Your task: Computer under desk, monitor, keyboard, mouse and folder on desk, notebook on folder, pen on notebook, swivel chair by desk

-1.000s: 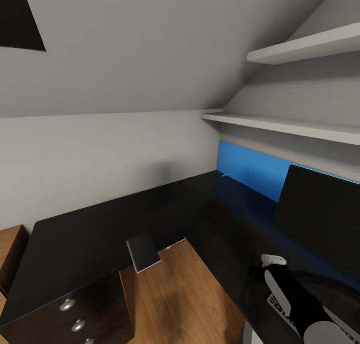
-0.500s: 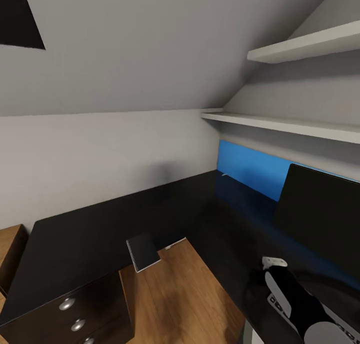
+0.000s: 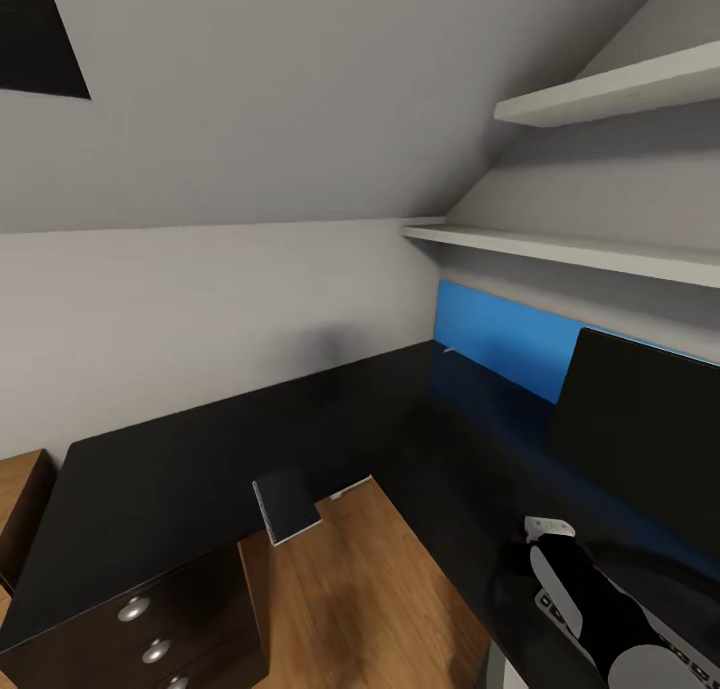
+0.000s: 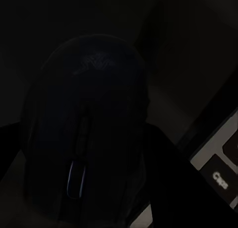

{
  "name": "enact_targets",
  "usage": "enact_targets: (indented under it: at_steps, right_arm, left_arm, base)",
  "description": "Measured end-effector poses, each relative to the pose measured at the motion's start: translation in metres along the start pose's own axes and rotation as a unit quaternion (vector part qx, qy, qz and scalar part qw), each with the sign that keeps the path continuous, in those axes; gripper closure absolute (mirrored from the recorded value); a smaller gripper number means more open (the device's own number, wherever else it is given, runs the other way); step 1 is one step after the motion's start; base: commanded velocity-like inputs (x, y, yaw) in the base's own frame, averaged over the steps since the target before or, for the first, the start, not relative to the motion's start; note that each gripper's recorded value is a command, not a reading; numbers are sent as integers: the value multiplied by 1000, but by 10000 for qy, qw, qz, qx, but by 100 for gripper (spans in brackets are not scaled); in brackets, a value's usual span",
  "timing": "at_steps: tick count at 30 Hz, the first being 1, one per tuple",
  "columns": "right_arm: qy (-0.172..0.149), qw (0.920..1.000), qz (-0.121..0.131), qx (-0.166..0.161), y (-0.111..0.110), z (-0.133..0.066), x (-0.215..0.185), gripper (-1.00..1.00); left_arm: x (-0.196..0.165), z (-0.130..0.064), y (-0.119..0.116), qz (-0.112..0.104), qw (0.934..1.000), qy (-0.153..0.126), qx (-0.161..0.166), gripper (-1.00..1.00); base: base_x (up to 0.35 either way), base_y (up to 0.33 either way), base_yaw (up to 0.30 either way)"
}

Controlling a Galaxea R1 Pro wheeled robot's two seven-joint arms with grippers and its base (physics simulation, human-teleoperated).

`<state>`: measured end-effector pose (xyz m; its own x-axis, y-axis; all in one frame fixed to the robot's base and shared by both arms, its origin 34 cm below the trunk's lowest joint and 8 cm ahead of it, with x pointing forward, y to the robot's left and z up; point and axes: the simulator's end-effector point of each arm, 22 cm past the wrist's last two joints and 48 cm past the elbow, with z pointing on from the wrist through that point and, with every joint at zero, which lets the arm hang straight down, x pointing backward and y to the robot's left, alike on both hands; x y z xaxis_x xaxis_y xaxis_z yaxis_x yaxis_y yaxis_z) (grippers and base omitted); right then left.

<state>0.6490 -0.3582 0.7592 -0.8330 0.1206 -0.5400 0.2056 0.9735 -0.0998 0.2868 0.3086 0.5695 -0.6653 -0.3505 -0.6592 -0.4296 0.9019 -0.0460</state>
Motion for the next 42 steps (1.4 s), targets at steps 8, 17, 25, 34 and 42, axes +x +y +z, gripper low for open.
enact_targets:
  at_steps: [8,17,25,34,42]
  right_arm:
    - [-4,10000,-4,5,0,6,3,100]
    - [-7,10000,-10,9,0,7,4,100]
    - [-9,10000,-10,10,1,11,6,100]
    - [-9,10000,-10,10,1,11,6,100]
    - [-9,10000,-10,10,1,11,6,100]
  left_arm:
    - [4,6,0,-1,10000,-1,-1,-100]
    - [5,7,1,-5,10000,-4,-7,-100]
    - [7,10,1,-6,10000,-10,-7,-100]
    - [7,10,1,-6,10000,-11,-8,-100]
    - [7,10,1,-7,10000,-11,-9,-100]
  base:
    - [0,0,0]
    - [0,0,0]
    - [0,0,0]
    - [0,0,0]
    - [0,0,0]
